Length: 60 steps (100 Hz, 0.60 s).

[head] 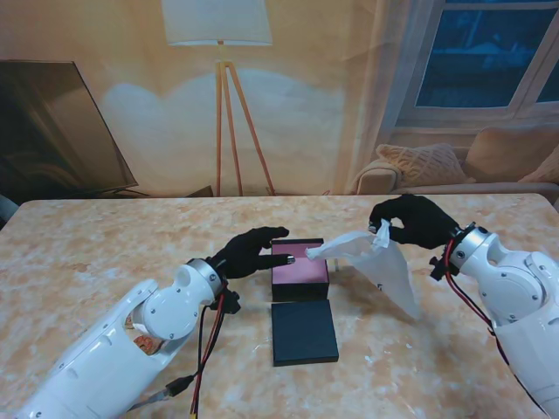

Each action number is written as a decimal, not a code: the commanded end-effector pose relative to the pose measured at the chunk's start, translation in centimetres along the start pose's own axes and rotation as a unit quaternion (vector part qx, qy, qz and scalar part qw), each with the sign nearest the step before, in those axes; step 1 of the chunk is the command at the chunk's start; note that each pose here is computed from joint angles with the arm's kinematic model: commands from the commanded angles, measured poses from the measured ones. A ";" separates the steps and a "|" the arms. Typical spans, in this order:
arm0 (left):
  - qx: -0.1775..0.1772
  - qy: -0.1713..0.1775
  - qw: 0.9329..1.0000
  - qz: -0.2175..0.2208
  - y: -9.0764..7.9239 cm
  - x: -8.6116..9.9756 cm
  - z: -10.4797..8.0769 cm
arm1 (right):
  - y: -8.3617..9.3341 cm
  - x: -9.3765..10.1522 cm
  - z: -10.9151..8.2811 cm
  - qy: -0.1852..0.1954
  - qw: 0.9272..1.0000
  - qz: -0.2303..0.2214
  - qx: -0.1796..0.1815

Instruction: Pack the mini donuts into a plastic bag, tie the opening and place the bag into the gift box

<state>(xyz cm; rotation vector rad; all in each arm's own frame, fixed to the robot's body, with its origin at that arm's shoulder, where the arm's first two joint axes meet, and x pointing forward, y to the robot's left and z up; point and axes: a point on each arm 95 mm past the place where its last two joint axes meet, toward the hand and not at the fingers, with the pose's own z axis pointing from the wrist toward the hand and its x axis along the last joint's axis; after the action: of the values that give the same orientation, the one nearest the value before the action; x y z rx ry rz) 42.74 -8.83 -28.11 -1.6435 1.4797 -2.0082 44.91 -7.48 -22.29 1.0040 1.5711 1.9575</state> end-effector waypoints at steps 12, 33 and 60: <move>0.002 0.012 1.000 0.014 0.1 2.1 1.7 | -0.4 0.2 0.0 0.003 1.000 0.004 0.007; -0.013 0.001 1.000 0.010 0.8 3.1 3.5 | -0.4 0.3 0.1 0.003 1.000 0.005 0.006; -0.041 -0.007 0.999 0.014 2.0 4.2 5.5 | -0.3 0.4 0.1 0.006 1.000 0.007 0.004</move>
<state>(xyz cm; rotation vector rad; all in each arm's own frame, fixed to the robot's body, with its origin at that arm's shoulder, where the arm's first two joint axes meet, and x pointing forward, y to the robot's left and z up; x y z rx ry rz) 44.45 -14.81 -27.88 -1.6606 1.5729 -1.9383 44.89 -7.47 -22.20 1.0077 1.5624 1.9704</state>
